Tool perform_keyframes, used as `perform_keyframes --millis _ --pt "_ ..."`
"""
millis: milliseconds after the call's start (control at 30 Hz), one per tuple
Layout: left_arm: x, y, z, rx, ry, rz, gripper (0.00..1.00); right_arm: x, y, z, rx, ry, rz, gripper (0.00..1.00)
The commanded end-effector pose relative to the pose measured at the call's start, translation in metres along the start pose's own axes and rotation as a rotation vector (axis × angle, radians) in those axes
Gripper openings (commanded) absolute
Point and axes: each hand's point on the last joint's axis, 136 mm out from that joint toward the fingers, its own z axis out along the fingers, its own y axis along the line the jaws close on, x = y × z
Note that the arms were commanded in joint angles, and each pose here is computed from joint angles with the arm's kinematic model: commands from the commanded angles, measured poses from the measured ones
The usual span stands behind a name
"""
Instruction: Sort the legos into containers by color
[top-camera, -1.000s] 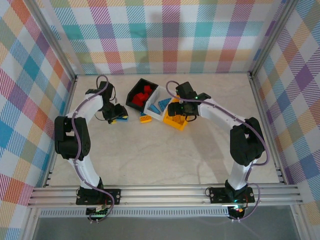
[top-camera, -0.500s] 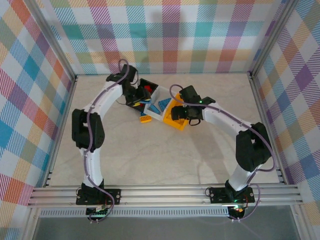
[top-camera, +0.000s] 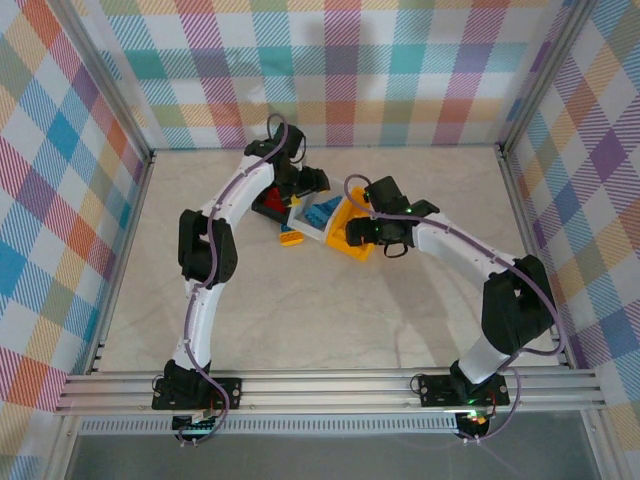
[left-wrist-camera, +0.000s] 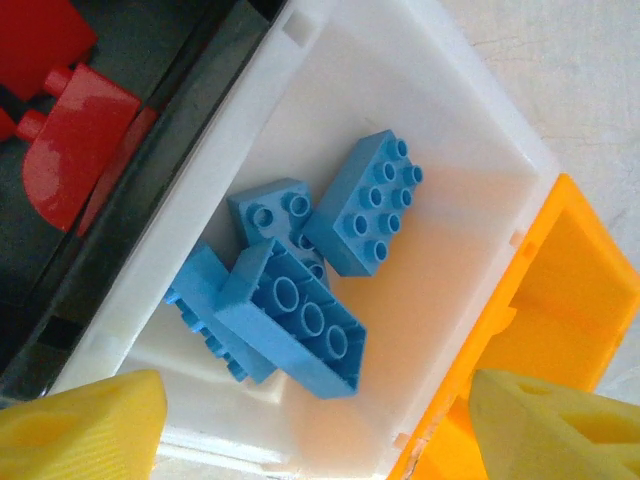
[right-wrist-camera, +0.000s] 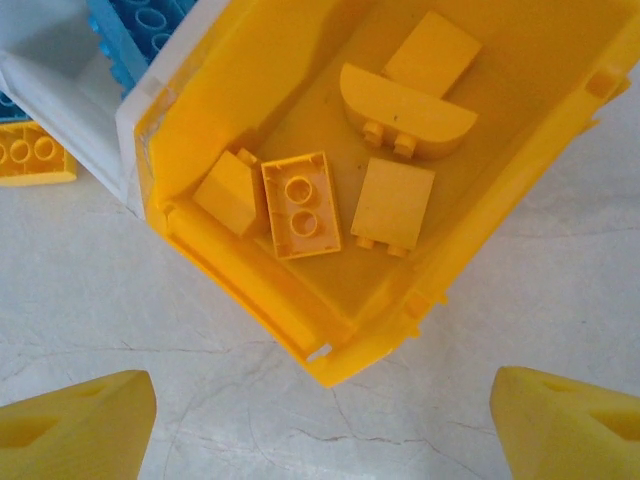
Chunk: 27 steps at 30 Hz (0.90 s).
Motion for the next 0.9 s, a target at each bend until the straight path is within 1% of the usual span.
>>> perform_keyframes --millis 0,133,267,367,467,567,700,867 --pt "0.009 -0.007 -0.023 -0.015 0.0 0.02 0.81 -0.002 0.01 -0.009 -0.053 -0.028 -0.015 0.87" --pt "0.025 0.0 -0.05 -0.051 -0.005 0.117 0.85 -0.002 0.014 -0.009 -0.081 -0.039 -0.001 0.88" --pt "0.061 0.033 -0.072 -0.141 0.021 0.205 0.91 -0.005 0.018 -0.015 -0.115 -0.073 0.016 0.88" --pt "0.091 0.055 -0.08 -0.144 0.051 0.219 0.94 -0.005 0.019 -0.02 -0.126 -0.09 0.017 0.88" --pt "0.113 0.066 -0.078 -0.124 0.07 0.237 0.97 -0.002 0.019 -0.025 -0.139 -0.102 0.007 0.88" --pt "0.125 0.072 -0.071 -0.1 0.082 0.271 1.0 0.002 0.019 -0.028 -0.153 -0.115 0.0 0.88" --pt "0.128 0.079 -0.057 -0.11 0.112 0.347 1.0 0.008 0.019 -0.03 -0.168 -0.12 0.002 0.88" --pt "0.125 0.091 -0.039 -0.157 0.152 0.425 1.0 0.011 0.019 -0.032 -0.179 -0.129 0.002 0.88"
